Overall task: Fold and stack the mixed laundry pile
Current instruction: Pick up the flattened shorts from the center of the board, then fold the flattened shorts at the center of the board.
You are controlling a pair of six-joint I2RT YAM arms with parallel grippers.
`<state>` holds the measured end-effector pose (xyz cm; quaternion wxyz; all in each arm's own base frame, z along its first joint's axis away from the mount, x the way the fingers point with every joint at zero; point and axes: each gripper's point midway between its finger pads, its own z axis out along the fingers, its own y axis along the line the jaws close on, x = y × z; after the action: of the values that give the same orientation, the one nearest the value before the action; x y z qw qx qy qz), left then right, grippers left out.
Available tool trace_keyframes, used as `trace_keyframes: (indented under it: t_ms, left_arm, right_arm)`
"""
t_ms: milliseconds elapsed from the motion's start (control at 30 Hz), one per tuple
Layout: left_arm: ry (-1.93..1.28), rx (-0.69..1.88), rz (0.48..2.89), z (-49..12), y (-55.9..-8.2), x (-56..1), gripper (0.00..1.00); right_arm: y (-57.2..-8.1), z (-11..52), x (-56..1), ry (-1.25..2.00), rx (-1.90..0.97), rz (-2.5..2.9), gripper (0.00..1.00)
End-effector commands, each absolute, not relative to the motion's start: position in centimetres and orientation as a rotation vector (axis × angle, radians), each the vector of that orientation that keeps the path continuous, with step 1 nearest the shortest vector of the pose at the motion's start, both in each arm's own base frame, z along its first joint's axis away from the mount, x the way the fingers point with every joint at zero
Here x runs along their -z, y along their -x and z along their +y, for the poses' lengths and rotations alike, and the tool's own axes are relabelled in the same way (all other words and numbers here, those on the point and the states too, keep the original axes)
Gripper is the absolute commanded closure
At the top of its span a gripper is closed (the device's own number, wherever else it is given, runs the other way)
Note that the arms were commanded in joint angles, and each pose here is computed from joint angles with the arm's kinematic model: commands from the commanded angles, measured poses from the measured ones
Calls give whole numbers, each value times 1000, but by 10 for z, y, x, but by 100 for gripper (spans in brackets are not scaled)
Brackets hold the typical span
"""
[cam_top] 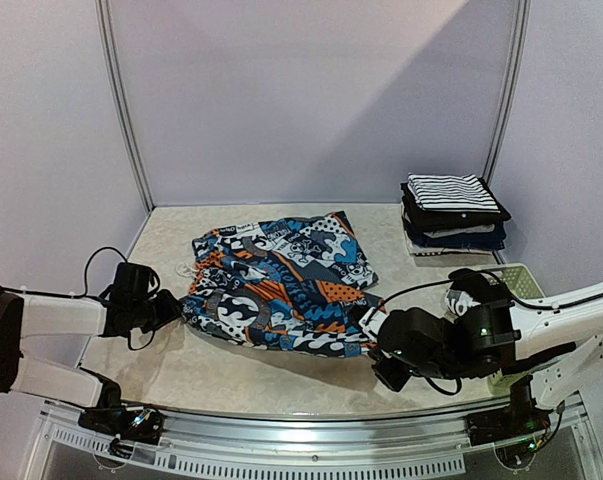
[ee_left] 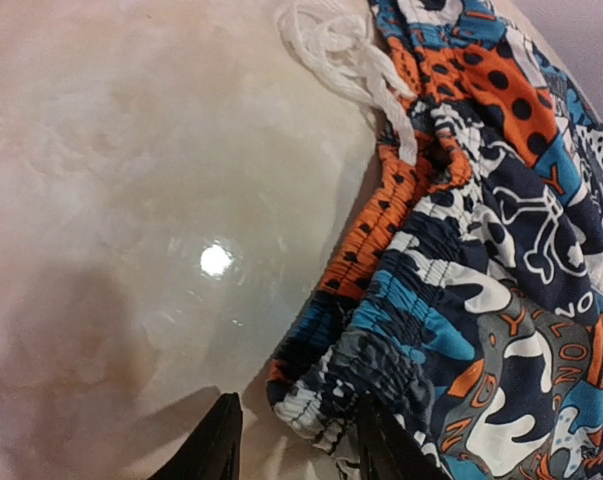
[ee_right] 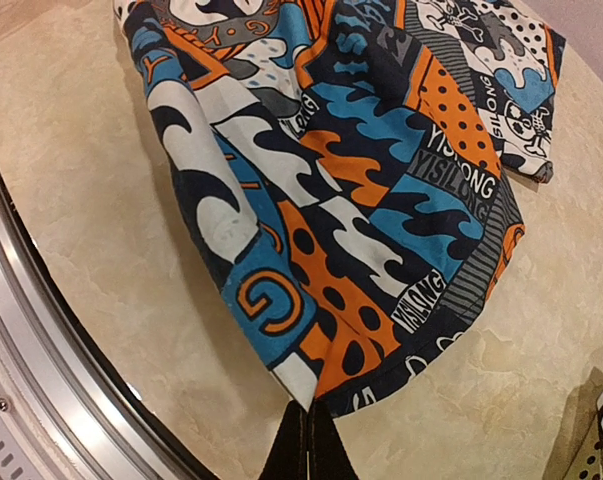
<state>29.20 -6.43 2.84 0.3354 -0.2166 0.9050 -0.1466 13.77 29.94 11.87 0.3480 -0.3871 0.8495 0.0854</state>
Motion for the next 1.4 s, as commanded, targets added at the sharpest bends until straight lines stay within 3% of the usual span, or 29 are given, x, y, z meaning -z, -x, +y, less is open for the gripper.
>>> trace_keyframes:
  t_ms: [0,133,300,767,1000,1367]
  left_arm:
    - [432,510,2360,-95,-300,-30,60]
    - [396,526,2367,-103,-299,-23,62]
    - [378,571,2355,-111,-301,-24,100]
    - [359,340,2460,-90,-235,-84,100]
    - [363,344,2431,-86,-230,-115,100]
    - [299,298,2443,-93,-251,-131,100]
  right_arm:
    - [-150,278,-123,911,-152,2221,100]
    - [-156,270,-127,867,-142,2227,100]
    - [-160,264,-132,838,-124,2228,100]
    - [-169,252,-174,747,-95,2198,100]
    - [-241,252,-208,529,34,2190,100]
    - [-343,254,-247,483,158,2130,100]
